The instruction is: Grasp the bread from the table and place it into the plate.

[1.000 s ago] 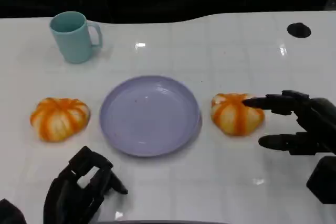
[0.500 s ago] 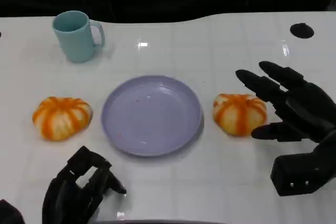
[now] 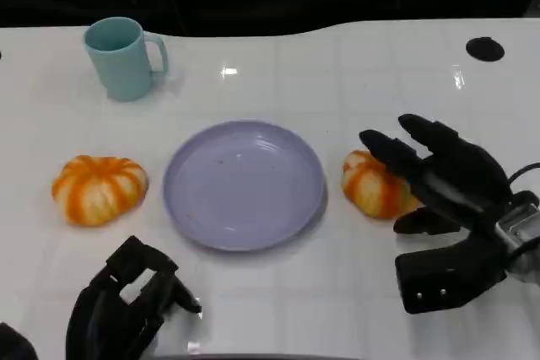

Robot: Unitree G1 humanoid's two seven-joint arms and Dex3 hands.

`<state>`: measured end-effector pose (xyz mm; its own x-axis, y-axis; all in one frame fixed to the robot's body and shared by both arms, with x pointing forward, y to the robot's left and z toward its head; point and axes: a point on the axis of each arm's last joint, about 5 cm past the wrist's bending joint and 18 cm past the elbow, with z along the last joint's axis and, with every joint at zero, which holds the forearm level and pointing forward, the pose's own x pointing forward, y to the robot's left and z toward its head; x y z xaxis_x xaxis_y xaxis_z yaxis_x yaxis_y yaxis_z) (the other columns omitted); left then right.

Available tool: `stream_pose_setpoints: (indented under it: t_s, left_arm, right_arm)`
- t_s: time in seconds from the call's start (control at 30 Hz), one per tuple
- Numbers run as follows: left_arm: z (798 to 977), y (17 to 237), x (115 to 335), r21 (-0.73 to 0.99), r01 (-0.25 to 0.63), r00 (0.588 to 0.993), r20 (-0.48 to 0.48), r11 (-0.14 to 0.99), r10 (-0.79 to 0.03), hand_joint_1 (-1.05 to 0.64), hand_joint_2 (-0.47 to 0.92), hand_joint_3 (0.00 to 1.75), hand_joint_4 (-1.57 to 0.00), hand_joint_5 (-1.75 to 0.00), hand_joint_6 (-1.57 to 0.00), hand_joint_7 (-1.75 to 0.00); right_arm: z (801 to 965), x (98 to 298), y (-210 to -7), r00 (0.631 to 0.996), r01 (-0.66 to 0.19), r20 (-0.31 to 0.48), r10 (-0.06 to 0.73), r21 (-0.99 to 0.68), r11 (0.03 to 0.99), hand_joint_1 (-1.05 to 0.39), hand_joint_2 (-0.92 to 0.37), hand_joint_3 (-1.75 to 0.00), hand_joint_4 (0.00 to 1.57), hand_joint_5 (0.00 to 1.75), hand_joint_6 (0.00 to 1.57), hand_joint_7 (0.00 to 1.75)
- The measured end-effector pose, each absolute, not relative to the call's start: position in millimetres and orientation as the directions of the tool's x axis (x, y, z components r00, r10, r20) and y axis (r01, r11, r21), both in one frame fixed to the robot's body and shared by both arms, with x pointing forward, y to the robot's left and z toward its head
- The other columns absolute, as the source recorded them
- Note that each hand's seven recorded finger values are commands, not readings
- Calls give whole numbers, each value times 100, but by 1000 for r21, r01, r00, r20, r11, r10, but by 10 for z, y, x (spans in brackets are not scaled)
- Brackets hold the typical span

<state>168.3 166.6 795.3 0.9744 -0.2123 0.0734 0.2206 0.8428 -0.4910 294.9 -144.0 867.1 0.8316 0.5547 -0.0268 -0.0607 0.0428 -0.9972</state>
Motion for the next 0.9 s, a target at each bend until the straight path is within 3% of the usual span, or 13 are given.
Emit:
stream_pose_setpoints:
  t_s: [0.43, 0.57, 0.6, 0.63, 0.67, 0.73, 0.8, 0.9]
  left_arm:
    - [7962, 1673, 1678, -489, 220, 975, 79, 844, -208, -55, 92, 28, -60, -175, -49, -156]
    - [7966, 1681, 1677, -487, 216, 976, 75, 846, -206, -53, 92, 28, -59, -175, -48, -156]
    - [7966, 1683, 1675, -487, 216, 976, 75, 846, -206, -53, 92, 28, -59, -175, -47, -156]
    - [7966, 1684, 1673, -487, 215, 976, 75, 846, -205, -54, 92, 28, -59, -175, -47, -156]
    - [7966, 1685, 1671, -488, 214, 976, 75, 846, -204, -54, 92, 27, -59, -175, -47, -156]
    - [7964, 1686, 1668, -489, 213, 976, 75, 846, -203, -53, 92, 27, -59, -175, -47, -156]
    - [7964, 1684, 1667, -491, 213, 977, 75, 845, -202, -53, 92, 27, -59, -175, -47, -156]
    - [7963, 1685, 1661, -490, 212, 977, 75, 845, -202, -53, 92, 27, -58, -175, -46, -156]
  right_arm:
    - [8649, 2983, -1277, 848, -116, -132, 513, -991, -63, -54, -91, -1, 0, 0, 0, 0]
    - [8666, 3002, -1220, 850, -137, -157, 503, -988, -77, -49, -92, -2, 10, 8, 3, 2]
    - [8667, 3004, -1208, 852, -140, -159, 500, -987, -75, -46, -92, -3, 5, 74, 2, 36]
    - [8667, 3004, -1197, 853, -144, -161, 497, -987, -72, -43, -92, -2, 2, 134, 1, 116]
    - [8668, 3005, -1183, 854, -152, -165, 493, -986, -67, -41, -92, -2, 1, 154, 0, 144]
    - [8667, 3003, -1155, 857, -165, -168, 487, -985, -49, -38, -92, -2, 0, 169, 0, 167]
    - [8669, 3004, -1139, 862, -167, -159, 481, -986, -25, -34, -92, -3, 33, 173, 3, 173]
    - [8671, 3003, -1112, 871, -159, -132, 474, -987, 16, -28, -92, -5, 102, 175, 45, 174]
